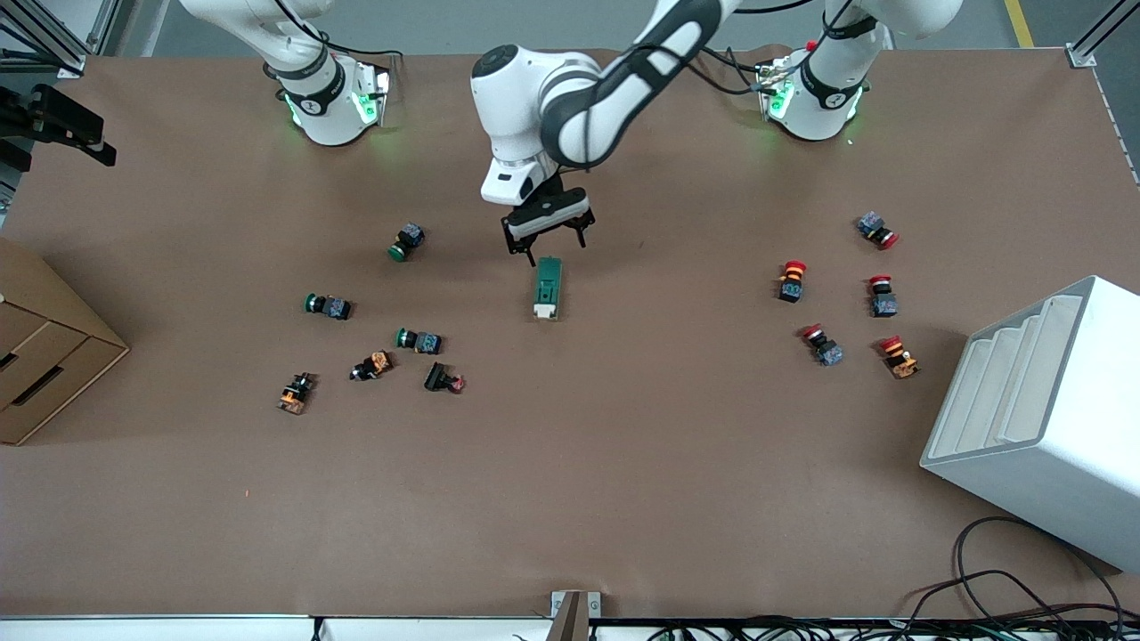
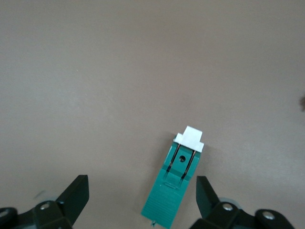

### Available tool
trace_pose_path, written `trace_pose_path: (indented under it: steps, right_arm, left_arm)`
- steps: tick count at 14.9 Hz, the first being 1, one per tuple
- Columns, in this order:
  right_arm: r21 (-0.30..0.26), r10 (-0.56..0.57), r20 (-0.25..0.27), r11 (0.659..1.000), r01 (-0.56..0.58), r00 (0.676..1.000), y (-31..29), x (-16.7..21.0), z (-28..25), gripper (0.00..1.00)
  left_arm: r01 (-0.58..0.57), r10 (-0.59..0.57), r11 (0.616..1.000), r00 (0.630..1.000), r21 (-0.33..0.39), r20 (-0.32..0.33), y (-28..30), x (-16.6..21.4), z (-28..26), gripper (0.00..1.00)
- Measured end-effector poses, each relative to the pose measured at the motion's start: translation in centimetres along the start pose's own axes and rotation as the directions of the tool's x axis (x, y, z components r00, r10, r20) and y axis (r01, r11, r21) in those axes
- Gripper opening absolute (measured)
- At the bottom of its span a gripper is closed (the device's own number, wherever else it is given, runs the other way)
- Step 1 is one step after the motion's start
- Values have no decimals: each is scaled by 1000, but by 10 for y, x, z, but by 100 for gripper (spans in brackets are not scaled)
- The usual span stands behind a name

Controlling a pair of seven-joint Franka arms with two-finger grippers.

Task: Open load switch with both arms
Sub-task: 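Lower the left gripper onto the green switch body and hold it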

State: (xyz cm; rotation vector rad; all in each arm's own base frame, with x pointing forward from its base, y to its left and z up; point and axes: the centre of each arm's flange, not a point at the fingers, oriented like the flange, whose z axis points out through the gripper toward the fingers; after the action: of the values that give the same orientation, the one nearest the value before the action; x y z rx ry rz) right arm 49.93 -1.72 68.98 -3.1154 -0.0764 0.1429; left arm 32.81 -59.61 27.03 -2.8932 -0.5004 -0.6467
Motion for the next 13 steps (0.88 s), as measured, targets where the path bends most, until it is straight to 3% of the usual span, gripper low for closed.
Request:
trace_pose_path:
  steps: [3, 7, 10, 13]
  right_arm:
    - [-4, 6, 37, 1000, -6, 999, 3, 16, 20, 100]
    - [-12, 10, 32, 1000, -9, 999, 7, 62, 62, 100]
    - [-17, 24, 80, 1000, -23, 996, 16, 91, 104, 100]
    - [-30, 29, 65, 999, -27, 997, 21, 106, 118, 100]
  left_arm:
    - [-24, 22, 1000, 994, -13, -107, 1, -54, 23, 99]
    - [-74, 53, 995, 961, -68, -270, -7, -107, 54, 98]
    - [-136, 92, 986, 928, -99, -361, -20, -129, 77, 97]
    - [-172, 96, 975, 898, -141, -430, -32, -141, 93, 97]
